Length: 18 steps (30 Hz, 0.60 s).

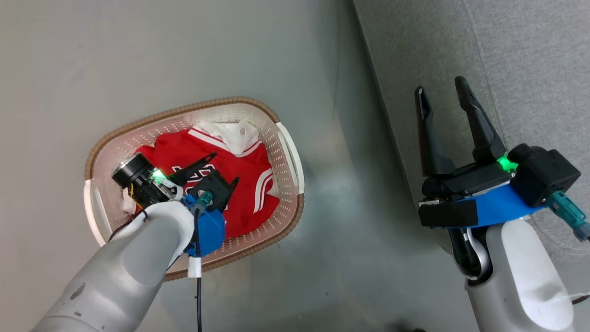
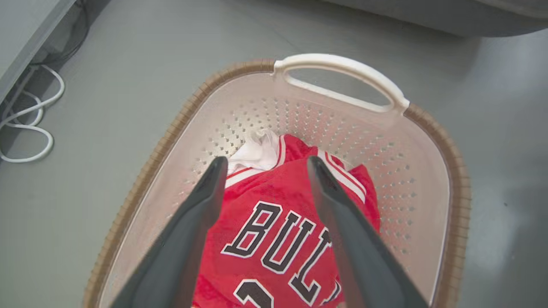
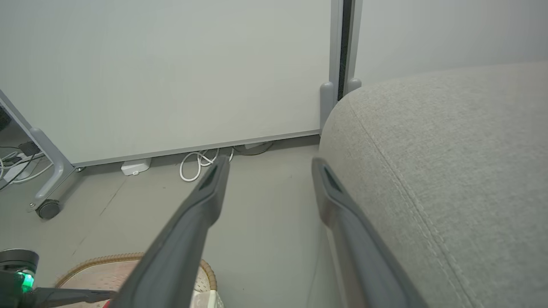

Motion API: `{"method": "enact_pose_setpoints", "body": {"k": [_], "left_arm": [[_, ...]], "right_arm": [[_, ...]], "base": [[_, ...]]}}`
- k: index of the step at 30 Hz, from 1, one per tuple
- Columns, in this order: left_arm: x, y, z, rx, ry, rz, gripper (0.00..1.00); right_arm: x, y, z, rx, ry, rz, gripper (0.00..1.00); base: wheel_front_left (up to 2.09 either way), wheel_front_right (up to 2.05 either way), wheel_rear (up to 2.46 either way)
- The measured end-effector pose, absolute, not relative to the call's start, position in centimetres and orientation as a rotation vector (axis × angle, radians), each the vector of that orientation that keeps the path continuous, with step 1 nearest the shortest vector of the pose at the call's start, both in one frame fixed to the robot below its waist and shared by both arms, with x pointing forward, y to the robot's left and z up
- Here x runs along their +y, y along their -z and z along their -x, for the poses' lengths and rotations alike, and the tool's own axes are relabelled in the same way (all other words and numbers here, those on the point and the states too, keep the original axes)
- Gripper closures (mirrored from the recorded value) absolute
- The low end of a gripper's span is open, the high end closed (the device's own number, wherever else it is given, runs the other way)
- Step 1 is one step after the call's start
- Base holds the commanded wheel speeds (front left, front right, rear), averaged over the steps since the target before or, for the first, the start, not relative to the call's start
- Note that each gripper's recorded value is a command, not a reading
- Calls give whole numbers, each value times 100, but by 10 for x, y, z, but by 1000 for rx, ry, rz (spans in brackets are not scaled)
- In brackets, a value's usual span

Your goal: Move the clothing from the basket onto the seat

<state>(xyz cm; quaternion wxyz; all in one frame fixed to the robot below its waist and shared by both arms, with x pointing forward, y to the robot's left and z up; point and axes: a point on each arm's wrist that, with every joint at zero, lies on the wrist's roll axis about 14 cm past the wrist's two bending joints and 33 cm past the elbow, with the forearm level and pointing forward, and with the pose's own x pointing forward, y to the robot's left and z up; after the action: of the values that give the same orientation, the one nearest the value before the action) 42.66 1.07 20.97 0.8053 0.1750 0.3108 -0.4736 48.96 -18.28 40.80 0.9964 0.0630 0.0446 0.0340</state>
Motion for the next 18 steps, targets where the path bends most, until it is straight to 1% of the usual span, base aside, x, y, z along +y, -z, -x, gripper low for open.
{"method": "enact_pose_setpoints", "body": {"k": [7,14,18], "left_arm": [[10,-173,-385,794,1167,-471,0],[24,-143,-365,915,1218,-571,0],[29,-129,-352,940,1274,-638,0]], "right_arm": [[-182,-393,-499,108,-73,-125,0],[-187,-381,-501,129,-62,-121,0],[-191,-373,-500,147,-53,-118,0]], "base": [[0,0,0],[0,0,0],[0,0,0]]}}
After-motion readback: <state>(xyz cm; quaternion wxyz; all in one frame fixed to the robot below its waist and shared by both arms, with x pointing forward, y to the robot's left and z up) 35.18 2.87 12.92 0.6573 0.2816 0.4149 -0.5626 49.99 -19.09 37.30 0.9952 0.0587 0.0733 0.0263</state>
